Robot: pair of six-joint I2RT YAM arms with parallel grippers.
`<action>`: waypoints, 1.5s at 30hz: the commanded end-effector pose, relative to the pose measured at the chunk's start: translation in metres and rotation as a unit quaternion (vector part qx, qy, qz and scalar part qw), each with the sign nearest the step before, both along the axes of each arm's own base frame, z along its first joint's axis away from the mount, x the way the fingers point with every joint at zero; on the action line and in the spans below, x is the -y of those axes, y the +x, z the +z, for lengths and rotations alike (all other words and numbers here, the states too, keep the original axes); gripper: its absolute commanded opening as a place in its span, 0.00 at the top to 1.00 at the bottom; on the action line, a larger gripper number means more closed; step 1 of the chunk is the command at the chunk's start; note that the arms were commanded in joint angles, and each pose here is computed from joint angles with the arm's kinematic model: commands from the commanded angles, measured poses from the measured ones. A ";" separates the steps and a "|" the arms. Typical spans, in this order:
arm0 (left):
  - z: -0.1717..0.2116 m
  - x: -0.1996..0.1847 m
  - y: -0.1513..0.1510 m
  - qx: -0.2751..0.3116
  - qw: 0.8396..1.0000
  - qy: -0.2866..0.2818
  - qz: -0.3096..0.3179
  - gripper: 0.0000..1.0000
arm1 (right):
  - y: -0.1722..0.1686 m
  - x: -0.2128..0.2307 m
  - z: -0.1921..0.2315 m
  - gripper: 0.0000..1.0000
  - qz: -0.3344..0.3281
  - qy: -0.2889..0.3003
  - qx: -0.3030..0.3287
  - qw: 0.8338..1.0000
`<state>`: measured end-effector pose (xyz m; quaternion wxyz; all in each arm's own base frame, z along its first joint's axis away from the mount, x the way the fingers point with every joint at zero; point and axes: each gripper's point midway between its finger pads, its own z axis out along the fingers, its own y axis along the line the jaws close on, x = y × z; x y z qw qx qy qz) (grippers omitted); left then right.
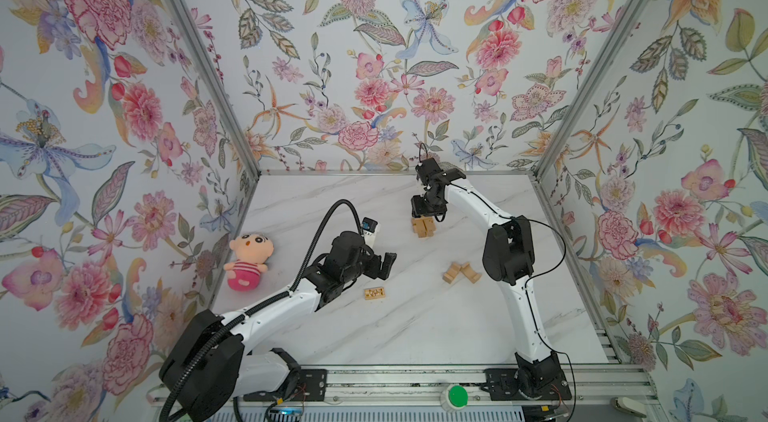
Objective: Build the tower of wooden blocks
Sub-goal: 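Lift the monkey block with the right gripper and carry it to the tower, then lower the monkey block onto the tower top and open the right gripper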
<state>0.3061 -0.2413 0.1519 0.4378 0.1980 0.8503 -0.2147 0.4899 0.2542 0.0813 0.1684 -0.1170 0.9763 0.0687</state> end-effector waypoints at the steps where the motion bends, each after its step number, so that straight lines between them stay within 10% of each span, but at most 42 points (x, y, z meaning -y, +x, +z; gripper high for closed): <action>1: 0.013 -0.003 0.004 0.020 1.000 -0.009 0.001 0.01 | -0.001 0.002 -0.002 0.46 0.001 -0.003 -0.011 1.000; 45: 0.005 -0.009 0.009 0.013 1.000 -0.013 0.004 0.01 | 0.008 0.005 -0.014 0.37 -0.007 -0.004 -0.020 1.000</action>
